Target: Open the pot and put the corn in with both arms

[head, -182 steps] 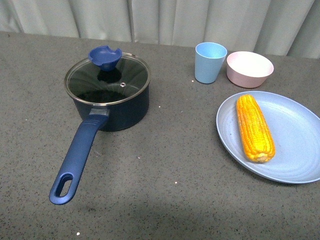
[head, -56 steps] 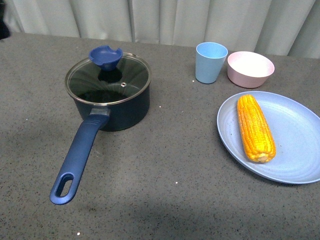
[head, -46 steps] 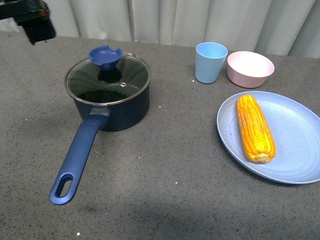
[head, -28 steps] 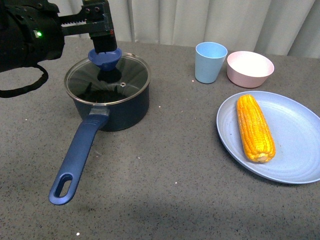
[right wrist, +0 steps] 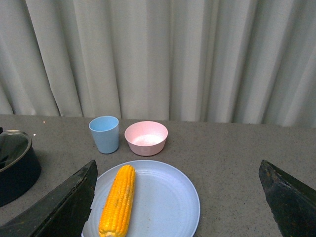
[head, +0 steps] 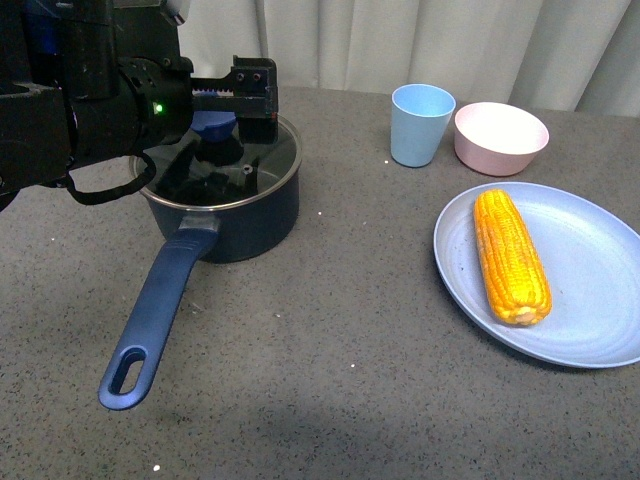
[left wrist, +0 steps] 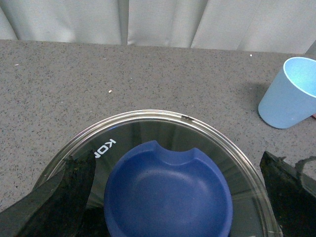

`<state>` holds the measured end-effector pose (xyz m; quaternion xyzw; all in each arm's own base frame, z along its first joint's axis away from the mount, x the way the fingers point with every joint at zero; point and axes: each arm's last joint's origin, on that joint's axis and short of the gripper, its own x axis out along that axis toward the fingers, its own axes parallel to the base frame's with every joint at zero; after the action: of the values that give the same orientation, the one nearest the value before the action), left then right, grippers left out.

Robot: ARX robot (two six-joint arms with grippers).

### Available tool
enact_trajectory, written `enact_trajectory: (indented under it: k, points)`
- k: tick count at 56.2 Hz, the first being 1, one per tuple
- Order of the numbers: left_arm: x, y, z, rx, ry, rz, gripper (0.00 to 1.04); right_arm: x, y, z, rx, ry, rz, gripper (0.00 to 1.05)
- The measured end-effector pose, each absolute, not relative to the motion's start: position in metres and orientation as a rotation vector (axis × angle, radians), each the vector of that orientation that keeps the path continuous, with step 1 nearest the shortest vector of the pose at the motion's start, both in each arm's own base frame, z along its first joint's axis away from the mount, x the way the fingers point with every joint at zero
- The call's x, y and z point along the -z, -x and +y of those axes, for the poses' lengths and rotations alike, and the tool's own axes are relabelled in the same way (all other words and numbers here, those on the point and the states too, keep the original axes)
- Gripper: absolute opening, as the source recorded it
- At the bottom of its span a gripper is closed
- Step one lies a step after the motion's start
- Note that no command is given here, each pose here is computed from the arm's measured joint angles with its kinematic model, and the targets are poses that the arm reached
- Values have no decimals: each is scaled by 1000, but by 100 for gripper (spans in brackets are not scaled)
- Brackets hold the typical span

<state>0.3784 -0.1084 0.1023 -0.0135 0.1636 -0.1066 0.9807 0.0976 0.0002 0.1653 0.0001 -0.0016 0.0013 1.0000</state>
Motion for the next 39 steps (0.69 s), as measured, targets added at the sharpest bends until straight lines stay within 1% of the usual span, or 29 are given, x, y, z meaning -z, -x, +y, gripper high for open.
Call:
enact_trajectory:
  k: [24,27,29,35,37,39]
  points:
    - [-90,-379,-106,211,-18,353,98,-165,-98,0,-3,0,-3,96]
    - [-90,-379,-106,212,-21,352,91,-165,-98,0,-3,0,-3,96]
    - [-90,-379,-106,215,-21,352,84,-165,-98,0,-3,0,-3,96]
    - [-90,-379,-106,223,-23,351,68,-165,-98,0,-3,0,-3,96]
    - [-90,-379,-106,224,-26,351,65,-165,-98,0,-3,0,-3,96]
    - [-90,-379,-106,227,-27,351,64,-165,-98,0,-3,0,-3,96]
